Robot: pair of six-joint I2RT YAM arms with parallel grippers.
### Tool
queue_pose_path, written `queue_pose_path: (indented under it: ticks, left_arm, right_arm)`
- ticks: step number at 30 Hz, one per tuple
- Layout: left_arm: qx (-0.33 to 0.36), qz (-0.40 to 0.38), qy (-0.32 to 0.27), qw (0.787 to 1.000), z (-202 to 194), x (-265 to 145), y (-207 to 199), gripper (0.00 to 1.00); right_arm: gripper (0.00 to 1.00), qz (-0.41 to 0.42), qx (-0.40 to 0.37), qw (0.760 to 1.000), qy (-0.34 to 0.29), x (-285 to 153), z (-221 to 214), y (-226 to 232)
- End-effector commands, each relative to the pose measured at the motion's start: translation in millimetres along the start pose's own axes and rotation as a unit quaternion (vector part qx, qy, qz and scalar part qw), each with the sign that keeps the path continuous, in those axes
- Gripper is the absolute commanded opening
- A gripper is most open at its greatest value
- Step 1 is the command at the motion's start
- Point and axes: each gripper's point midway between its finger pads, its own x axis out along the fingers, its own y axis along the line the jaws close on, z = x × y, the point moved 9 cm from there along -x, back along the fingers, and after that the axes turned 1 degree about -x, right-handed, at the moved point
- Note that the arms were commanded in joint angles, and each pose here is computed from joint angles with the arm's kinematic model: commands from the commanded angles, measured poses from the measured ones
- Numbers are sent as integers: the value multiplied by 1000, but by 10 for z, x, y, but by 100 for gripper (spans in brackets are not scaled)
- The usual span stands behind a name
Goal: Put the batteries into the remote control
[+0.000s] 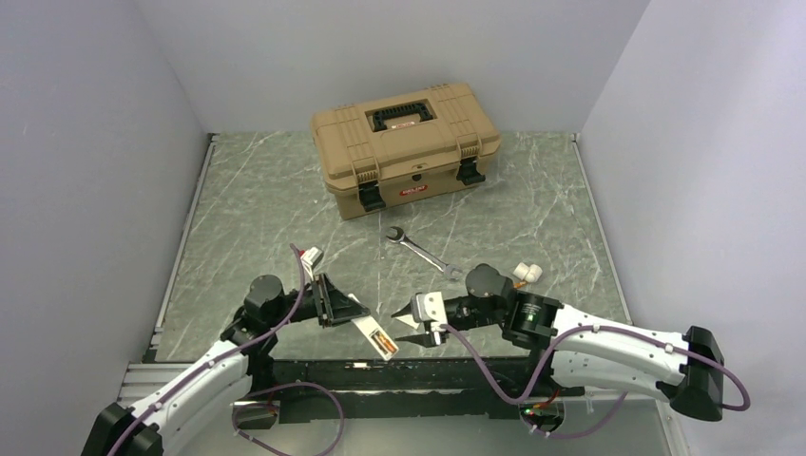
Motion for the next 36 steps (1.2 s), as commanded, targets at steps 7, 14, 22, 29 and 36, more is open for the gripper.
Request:
queue_pose_path:
  ticks: [7, 14, 22, 29, 36]
  left_arm:
    - [9, -66, -34, 997, 94, -27, -390, 0]
    - [8, -68, -37, 997, 90, -35, -393, 0]
    - [1, -74, -40, 996, 101, -28, -404, 0]
    - [-1, -76, -43, 996, 110, -22, -406, 0]
    - [-3, -78, -41, 996, 106, -21, -400, 0]
  right_arm:
    - [47, 97, -79, 987, -103, -18, 393, -397]
    - [47, 150, -77, 977, -135, -29, 462, -429]
    - [46, 168, -38, 976, -130, -37, 321, -295]
    - [46, 192, -15, 973, -127, 41, 268, -202]
    - [45, 209, -12, 969, -129, 95, 258, -157]
